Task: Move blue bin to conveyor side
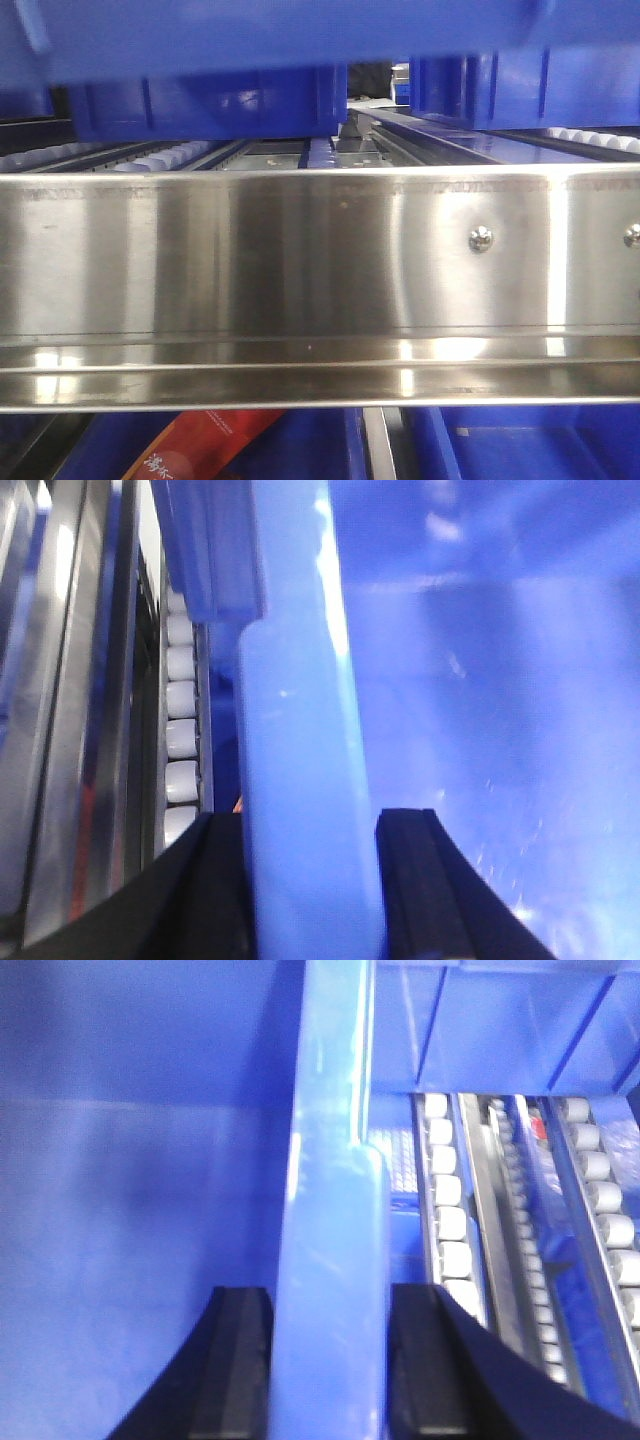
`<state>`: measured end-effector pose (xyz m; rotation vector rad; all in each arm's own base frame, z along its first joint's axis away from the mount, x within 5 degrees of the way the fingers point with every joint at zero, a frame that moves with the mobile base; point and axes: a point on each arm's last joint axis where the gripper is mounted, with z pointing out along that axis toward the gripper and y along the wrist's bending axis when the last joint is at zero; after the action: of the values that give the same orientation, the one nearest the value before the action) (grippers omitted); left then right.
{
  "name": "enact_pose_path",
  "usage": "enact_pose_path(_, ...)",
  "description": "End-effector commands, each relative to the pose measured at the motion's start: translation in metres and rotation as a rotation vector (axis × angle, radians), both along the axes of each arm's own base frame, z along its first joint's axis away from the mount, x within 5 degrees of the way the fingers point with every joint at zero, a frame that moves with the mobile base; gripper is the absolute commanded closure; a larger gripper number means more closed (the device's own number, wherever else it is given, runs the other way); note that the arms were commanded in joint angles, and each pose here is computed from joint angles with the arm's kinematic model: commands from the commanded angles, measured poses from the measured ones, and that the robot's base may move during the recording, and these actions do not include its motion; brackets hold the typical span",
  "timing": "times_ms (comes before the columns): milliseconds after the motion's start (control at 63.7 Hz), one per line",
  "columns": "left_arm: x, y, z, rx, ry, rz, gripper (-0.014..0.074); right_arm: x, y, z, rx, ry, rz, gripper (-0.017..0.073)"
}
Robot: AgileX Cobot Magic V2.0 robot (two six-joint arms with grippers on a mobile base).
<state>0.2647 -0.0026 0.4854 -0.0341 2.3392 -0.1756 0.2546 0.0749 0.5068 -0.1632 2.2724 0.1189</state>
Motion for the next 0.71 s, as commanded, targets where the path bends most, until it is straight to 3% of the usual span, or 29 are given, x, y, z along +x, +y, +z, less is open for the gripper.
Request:
enact_pose_path(0,-0.022,-0.003,0.025,-0.010,-0.141,-0.011,0.0612,-0.016,-0.007,0.019,0.020,-0.130,-0.002,0.0637)
enact_pose_path(392,-0.072,-0.005,0.052,-0.011,-0.263,-0.007,0.0612,-0.066,-0.024,0.008,0.023,-0.118,-0.009,0.0638)
enact_pose_path(691,-0.105,-0.003,0.037,0.000,-0.243,0.022,0.0612,-0.090,-0.032,0.018,0.042,-0.175,-0.009,0.0638)
